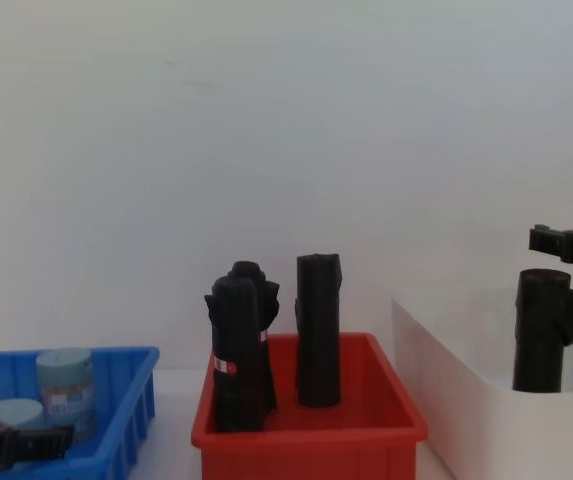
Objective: Pick the cotton swabs from the blue box and place them into the white box.
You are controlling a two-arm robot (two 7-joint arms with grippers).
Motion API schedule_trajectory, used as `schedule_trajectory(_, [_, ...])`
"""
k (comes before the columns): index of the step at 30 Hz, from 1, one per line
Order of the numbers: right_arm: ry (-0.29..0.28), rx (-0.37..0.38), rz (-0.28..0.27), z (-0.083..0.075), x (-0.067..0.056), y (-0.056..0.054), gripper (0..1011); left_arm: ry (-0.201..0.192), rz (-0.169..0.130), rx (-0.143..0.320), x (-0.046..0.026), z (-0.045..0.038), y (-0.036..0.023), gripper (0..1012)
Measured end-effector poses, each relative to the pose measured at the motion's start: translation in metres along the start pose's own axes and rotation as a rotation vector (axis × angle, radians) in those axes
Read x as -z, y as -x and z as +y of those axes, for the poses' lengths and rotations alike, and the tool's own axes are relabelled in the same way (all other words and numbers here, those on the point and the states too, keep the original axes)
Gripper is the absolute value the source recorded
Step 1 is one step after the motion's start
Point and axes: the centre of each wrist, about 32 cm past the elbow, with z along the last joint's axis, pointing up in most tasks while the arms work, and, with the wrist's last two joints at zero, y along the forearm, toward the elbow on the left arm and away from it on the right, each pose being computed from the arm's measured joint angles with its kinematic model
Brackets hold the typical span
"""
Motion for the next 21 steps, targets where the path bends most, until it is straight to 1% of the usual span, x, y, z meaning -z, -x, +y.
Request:
schedule_trajectory(15, [0.000,0.000,0.000,0.0000,0.0000,0.0000,1002,-0.011,-0.015,0.001,0.0007,-0.0045,0.0019,1003])
schedule_trajectory(18, [0.000,0.000,0.000,0.0000,0.0000,0.0000,1002,-0.013,-0.017,0.001,0.0008,-0.0049,0.0021,927])
schedule_trajectory(21, [0.000,0.000,0.000,0.0000,0.0000,0.0000,1002,-0.014,-0.018,0.000,0.0010,-0.0052,0.0022,883])
